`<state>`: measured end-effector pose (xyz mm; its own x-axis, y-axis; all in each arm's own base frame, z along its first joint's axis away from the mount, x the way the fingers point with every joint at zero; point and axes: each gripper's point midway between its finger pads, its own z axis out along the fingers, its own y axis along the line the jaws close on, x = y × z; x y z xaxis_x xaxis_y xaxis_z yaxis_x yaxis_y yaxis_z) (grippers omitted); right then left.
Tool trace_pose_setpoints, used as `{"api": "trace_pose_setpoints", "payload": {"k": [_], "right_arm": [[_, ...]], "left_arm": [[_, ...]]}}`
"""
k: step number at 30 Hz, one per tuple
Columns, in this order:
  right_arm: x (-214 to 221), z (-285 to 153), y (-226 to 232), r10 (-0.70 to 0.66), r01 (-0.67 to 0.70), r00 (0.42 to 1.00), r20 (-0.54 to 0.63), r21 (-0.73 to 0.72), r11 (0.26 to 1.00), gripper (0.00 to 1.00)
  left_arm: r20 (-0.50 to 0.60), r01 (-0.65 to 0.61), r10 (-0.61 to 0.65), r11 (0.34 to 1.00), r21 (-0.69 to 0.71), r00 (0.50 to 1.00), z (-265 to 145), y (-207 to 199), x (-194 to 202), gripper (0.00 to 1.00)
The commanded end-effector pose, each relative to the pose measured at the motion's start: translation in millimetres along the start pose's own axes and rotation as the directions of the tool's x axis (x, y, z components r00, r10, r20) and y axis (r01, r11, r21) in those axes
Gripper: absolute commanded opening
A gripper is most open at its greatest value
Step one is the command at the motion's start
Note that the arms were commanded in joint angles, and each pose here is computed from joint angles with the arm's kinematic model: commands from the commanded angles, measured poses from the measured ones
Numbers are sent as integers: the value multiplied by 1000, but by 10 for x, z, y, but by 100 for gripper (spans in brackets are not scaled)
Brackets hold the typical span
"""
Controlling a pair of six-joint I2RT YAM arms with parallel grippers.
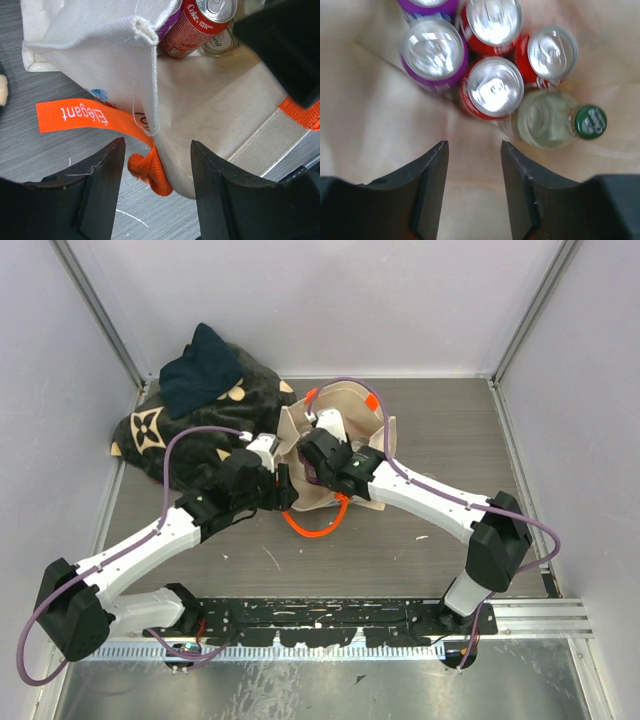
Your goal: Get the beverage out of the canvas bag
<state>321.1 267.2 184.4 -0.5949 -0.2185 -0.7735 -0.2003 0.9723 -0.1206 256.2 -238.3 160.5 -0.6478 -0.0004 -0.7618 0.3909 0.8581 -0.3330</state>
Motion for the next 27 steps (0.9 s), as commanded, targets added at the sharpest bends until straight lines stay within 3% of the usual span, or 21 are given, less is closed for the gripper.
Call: {"api": "trace_pose_setpoints", "payload": {"k": [1,4,8,23,27], "right_arm": [[325,-33,-341,44,-36,997,-64,123,992,61],[408,-26,-499,79,-68,995,-66,163,984,84],[452,4,-604,131,-118,989,-67,168,979,100],[254,395,-356,157,-154,986,-61,58,986,99],[273,504,-275,158,-155,985,-73,47,987,98]], "left_arm": [[-9,-10,10,1000,5,1000,100,-1,66,62],[-21,-14,15,1000,9,1000,150,-5,102,62],[-38,-17,18,1000,22,999,202,-20,150,62],[-53,-39,40,999,15,998,299,-31,248,62],[-104,-59,58,998,-8,993,377,26,423,62]]}}
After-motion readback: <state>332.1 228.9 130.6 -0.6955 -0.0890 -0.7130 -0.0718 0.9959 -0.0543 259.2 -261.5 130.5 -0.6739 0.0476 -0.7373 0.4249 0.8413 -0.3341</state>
